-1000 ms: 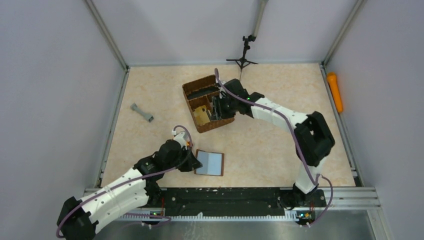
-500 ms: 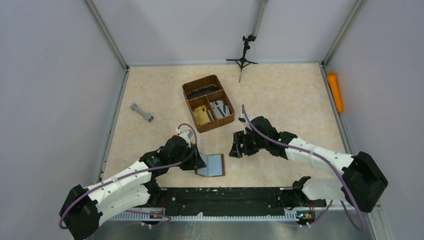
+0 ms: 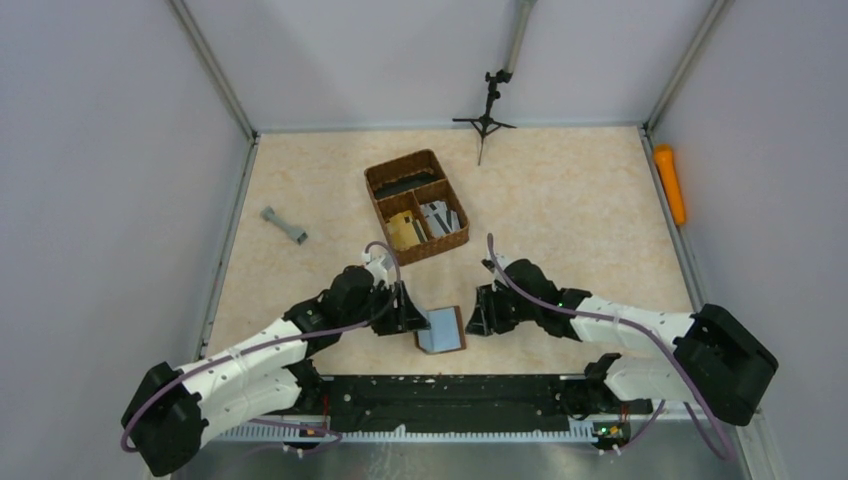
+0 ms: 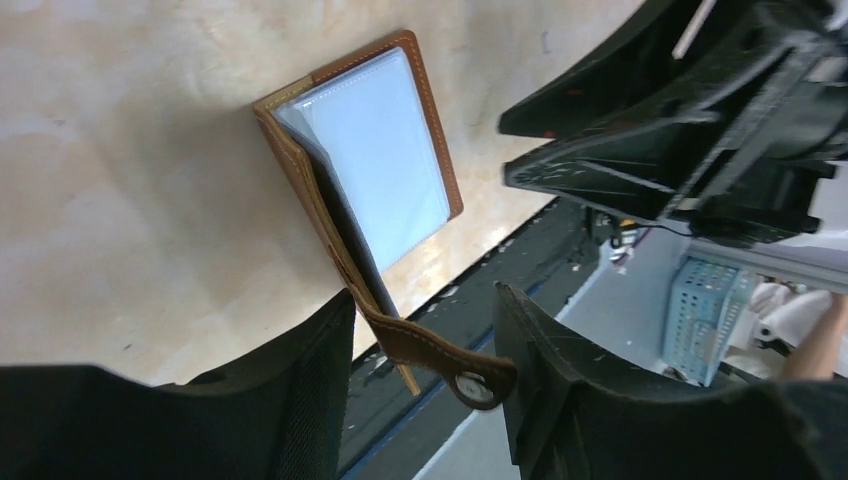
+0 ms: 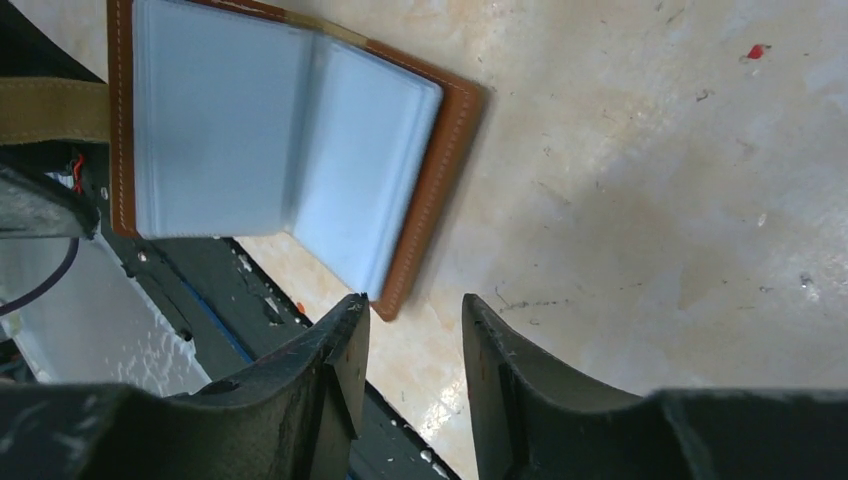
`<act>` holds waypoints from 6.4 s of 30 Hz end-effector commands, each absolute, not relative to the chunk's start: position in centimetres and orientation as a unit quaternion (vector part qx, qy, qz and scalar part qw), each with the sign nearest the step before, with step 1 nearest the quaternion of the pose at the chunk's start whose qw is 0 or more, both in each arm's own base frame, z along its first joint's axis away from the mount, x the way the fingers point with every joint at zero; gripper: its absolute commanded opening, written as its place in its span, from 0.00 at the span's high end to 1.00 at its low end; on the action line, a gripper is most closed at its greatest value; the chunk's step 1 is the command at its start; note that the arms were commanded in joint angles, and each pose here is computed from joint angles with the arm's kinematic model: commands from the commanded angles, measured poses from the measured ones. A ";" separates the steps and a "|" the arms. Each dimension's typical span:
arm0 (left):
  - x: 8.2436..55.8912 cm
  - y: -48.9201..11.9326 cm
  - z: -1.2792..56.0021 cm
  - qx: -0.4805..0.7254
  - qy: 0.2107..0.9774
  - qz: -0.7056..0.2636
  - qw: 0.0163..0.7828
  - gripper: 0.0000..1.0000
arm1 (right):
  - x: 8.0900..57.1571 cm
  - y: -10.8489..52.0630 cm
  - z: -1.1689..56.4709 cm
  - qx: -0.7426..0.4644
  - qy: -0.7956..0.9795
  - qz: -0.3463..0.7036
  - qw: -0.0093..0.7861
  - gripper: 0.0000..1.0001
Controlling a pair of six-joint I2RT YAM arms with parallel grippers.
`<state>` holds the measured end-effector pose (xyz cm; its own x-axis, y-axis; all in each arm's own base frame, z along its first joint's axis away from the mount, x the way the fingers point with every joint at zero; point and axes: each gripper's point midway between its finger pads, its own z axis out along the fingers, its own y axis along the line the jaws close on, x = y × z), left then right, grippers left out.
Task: Take the credit cards out of the card holder
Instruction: Close the card holder at the center of the board.
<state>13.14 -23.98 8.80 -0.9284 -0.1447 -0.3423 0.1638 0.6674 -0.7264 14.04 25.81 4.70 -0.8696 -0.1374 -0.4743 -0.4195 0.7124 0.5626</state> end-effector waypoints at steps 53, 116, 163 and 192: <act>14.2 -34.4 11.5 0.129 0.852 -0.480 0.166 0.27 | 17.3 20.5 10.5 -0.051 0.884 0.278 0.373 0.67; 17.4 -33.8 3.1 0.102 0.922 -0.340 0.156 1.00 | 15.2 23.1 4.2 -0.056 0.895 0.334 0.292 1.00; 18.4 -32.3 5.3 0.107 0.918 -0.319 0.209 1.00 | 14.5 27.8 6.2 -0.120 0.872 0.392 0.265 1.00; 21.6 -28.4 9.0 0.095 0.923 -0.219 0.300 0.94 | 17.5 28.2 10.3 -0.118 0.867 0.361 0.323 1.00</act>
